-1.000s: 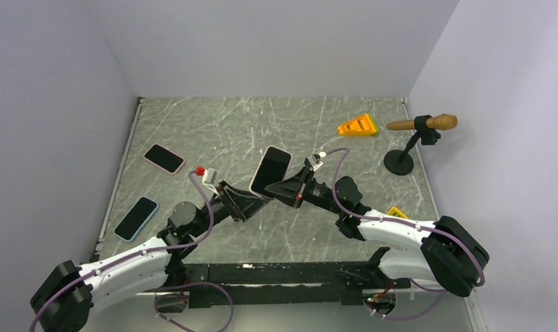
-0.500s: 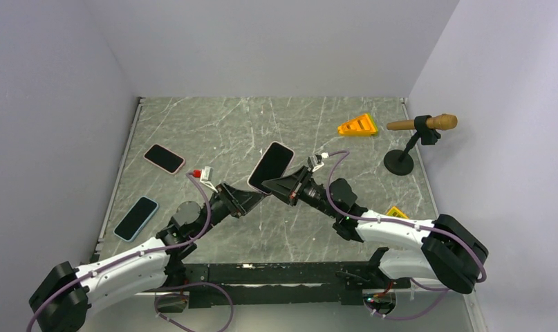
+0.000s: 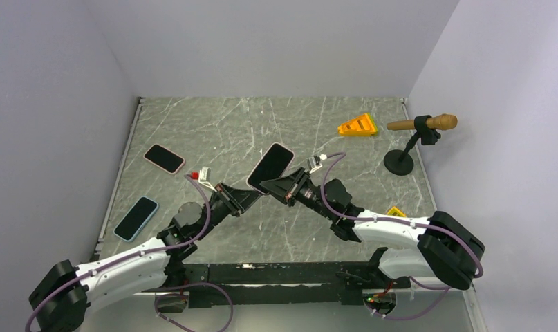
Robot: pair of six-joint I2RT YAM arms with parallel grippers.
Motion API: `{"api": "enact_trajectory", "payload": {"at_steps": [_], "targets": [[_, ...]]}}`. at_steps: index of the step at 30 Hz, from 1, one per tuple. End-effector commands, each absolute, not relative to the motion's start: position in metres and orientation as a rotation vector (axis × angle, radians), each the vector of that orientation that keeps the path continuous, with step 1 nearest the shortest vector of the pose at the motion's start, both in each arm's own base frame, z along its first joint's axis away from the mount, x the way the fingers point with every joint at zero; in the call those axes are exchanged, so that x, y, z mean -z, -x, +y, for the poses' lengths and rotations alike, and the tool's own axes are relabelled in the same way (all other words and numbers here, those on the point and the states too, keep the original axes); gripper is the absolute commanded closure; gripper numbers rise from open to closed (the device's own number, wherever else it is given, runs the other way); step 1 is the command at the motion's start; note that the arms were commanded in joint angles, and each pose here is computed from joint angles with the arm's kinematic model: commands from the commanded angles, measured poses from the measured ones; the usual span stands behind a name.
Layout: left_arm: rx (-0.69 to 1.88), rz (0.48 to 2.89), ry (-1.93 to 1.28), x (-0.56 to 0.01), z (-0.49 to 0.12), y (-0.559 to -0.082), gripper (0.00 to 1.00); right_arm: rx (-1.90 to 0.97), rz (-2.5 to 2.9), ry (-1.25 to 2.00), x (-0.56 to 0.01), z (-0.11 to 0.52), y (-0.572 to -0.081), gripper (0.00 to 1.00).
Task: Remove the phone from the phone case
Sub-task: Remove the phone case from the phone.
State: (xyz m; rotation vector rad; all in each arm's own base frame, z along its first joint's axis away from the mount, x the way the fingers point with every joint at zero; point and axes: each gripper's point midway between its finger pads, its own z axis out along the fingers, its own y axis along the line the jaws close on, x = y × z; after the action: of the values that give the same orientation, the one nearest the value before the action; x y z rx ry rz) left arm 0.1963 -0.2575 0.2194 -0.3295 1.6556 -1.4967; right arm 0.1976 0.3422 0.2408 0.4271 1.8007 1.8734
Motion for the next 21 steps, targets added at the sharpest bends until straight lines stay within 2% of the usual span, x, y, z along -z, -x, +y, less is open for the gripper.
{"api": "enact_trajectory", "payload": {"at_steps": [1, 4, 13, 18, 21], "targets": [[1.163, 1.661, 0.450, -0.196, -0.222, -0.233, 0.92, -2.202, 1.609, -0.168, -0.326, 0.347, -0.141, 1.00], [1.094, 1.681, 0.447, -0.191, -0.216, -0.237, 1.00, -2.257, 1.579, -0.171, -0.335, 0.344, -0.136, 1.00], [0.735, 1.907, 0.613, -0.138, -0.177, -0.240, 1.00, -2.290, 1.488, -0.112, -0.373, 0.333, -0.122, 1.00], [0.820, 1.871, 0.564, -0.150, -0.187, -0.238, 1.00, -2.187, 1.559, -0.127, -0.362, 0.329, -0.126, 1.00], [0.906, 1.863, 0.488, -0.157, -0.197, -0.231, 1.00, -1.986, 1.723, -0.135, -0.338, 0.324, -0.134, 1.00]]}}
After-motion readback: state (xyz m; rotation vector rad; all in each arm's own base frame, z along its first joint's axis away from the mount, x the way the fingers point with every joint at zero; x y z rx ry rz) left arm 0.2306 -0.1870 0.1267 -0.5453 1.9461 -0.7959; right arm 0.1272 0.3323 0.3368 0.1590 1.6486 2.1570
